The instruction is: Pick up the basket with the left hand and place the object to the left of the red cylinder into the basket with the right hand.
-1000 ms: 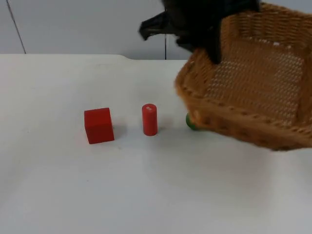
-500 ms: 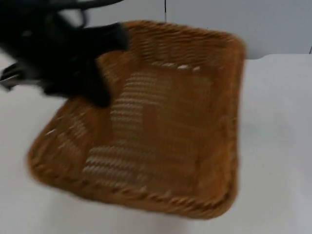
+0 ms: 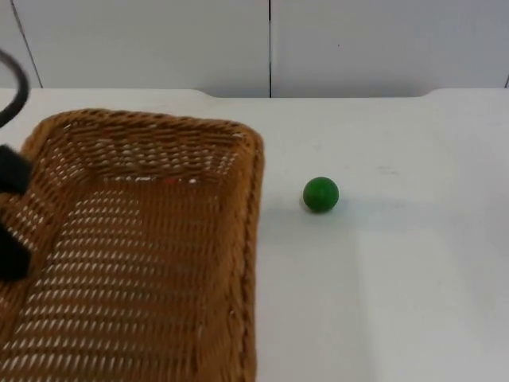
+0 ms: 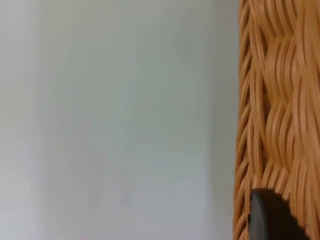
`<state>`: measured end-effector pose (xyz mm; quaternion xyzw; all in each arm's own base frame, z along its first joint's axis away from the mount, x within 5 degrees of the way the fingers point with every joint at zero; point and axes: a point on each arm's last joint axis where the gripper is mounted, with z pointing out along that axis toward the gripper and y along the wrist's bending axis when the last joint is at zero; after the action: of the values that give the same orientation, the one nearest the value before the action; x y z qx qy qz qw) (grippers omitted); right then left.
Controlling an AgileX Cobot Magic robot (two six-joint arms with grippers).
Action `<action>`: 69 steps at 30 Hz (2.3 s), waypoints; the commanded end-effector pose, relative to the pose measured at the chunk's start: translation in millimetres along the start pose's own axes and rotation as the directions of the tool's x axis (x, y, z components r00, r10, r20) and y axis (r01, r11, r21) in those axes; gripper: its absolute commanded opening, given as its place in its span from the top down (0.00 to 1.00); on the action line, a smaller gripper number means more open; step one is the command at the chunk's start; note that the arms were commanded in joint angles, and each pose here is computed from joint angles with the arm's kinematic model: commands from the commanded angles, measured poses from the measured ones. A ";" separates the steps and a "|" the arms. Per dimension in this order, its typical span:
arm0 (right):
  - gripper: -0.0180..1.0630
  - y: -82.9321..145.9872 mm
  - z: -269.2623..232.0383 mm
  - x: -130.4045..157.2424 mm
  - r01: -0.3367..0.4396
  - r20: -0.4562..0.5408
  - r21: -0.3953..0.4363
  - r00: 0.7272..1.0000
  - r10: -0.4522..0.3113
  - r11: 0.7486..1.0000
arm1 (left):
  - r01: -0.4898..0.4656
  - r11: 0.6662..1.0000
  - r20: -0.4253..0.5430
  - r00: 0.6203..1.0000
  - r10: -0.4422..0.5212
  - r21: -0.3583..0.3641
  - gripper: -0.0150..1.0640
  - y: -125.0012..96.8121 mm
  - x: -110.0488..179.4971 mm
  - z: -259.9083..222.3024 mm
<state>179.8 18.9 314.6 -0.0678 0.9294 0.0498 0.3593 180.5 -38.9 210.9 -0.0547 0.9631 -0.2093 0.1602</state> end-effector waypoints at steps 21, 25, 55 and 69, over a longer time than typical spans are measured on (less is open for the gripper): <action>0.02 19.5 38.0 -16.5 0.119 -0.146 -0.274 0.976 -0.163 0.954 | 0.346 0.938 0.225 0.911 -0.345 0.037 0.99 81.3 11.6 -20.2; 0.05 44.6 57.9 -28.2 0.243 -0.112 -0.332 0.949 -0.294 0.911 | 0.363 0.931 0.244 0.901 -0.358 0.027 0.99 83.3 10.4 -20.8; 0.06 256.6 304.4 -104.1 0.825 0.343 -0.526 0.429 -0.836 0.207 | 0.388 0.921 0.248 0.890 -0.383 0.032 0.99 83.6 10.1 -20.9; 0.07 296.5 371.8 -69.5 0.871 0.416 -0.454 0.395 -0.819 0.190 | 0.380 0.925 0.241 0.896 -0.373 0.022 0.99 84.0 10.9 -20.7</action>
<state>427.7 367.0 98.9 -0.6770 0.6531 0.1460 0.3062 160.4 43.7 188.6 -0.2574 0.9155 -0.2090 0.2281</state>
